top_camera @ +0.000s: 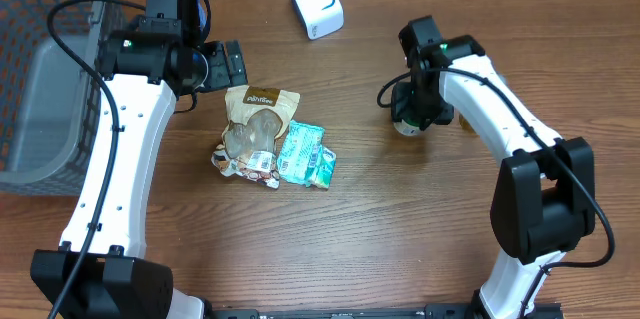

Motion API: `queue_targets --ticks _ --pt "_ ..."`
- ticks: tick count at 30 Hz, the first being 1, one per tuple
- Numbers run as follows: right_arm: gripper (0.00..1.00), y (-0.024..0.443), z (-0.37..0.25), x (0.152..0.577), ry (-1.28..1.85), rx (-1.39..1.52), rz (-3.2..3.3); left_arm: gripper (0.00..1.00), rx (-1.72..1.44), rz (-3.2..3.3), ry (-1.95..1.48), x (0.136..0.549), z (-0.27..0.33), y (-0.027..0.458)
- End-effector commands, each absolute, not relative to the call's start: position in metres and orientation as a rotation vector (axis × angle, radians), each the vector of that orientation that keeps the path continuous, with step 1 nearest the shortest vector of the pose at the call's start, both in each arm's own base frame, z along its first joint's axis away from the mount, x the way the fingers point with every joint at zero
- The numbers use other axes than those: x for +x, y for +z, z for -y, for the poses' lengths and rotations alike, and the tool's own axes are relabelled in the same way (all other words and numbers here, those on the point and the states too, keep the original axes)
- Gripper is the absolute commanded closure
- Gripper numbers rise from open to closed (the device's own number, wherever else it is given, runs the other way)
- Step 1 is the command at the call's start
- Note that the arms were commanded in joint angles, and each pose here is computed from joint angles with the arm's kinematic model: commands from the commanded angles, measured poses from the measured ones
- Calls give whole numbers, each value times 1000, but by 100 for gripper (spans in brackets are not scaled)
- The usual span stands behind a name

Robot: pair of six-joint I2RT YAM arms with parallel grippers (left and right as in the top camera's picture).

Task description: Scan the item barcode

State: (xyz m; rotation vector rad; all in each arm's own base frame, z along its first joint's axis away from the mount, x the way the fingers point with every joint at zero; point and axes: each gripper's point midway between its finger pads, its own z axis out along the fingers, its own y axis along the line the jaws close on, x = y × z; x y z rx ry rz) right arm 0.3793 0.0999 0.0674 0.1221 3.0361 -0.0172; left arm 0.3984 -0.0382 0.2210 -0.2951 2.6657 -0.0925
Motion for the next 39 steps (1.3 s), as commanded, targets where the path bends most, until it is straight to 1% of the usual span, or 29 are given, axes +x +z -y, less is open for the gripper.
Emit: queue_targets --ticks 1,3,4,5,6,7,8,10,14,18,21,23,24,25,26,27,29,33,36,37,38,39 --pt "80 57 -97 370 -18 137 -3052 0 -298 -2657 -107 401 41 224" --pt "73 51 -96 367 -22 131 -3058 0 -298 -2657 -107 401 41 224" --pt "64 48 -96 367 -25 129 -3057 0 -298 -2657 -107 401 40 224" --pt "51 46 -94 366 -33 126 -3056 0 -298 -2657 -107 401 41 224" --pt "36 44 -93 366 -42 126 -3055 0 -298 -2657 -107 401 40 224" --pt "23 43 -91 365 -58 127 -3053 0 -298 -2656 -107 401 40 224" --pt "14 43 -90 366 -69 126 -3052 0 -298 -2657 -107 401 40 224" --pt "8 44 -90 368 -68 122 -3040 0 -298 -2657 -107 401 41 224" --pt "5 63 -94 380 -51 123 -3008 0 -298 -2657 -107 401 41 224" --pt "5 100 -100 397 -19 120 -2960 0 -298 -2657 -107 401 41 224" --pt "14 129 -118 404 67 97 -2930 0 -298 -2657 -107 401 40 224" --pt "18 141 -138 402 188 81 -2931 0 -298 -2657 -107 401 40 224" --pt "18 143 -149 399 252 77 -2937 0 -298 -2657 -107 401 40 224" --pt "17 145 -163 395 336 53 -2948 0 -298 -2657 -107 401 41 224" --pt "12 146 -176 390 413 25 -2957 0 -298 -2656 -107 401 40 224" --pt "1 147 -188 388 479 -2 -2956 0 -298 -2656 -107 401 40 224" --pt "0 151 -205 387 568 -45 -2937 0 -298 -2657 -107 401 41 224" --pt "0 151 -235 366 697 -122 -2970 0 -298 -2657 -107 401 40 224" --pt "15 139 -245 352 638 0 -3030 0 -298 -2657 -107 401 40 224" --pt "17 135 -246 348 605 21 -3042 0 -298 -2657 -107 401 41 224" --pt "23 128 -248 343 538 48 -3056 0 -298 -2657 -107 401 41 224" --pt "27 123 -248 339 480 67 -3061 0 -298 -2657 -107 401 40 224"
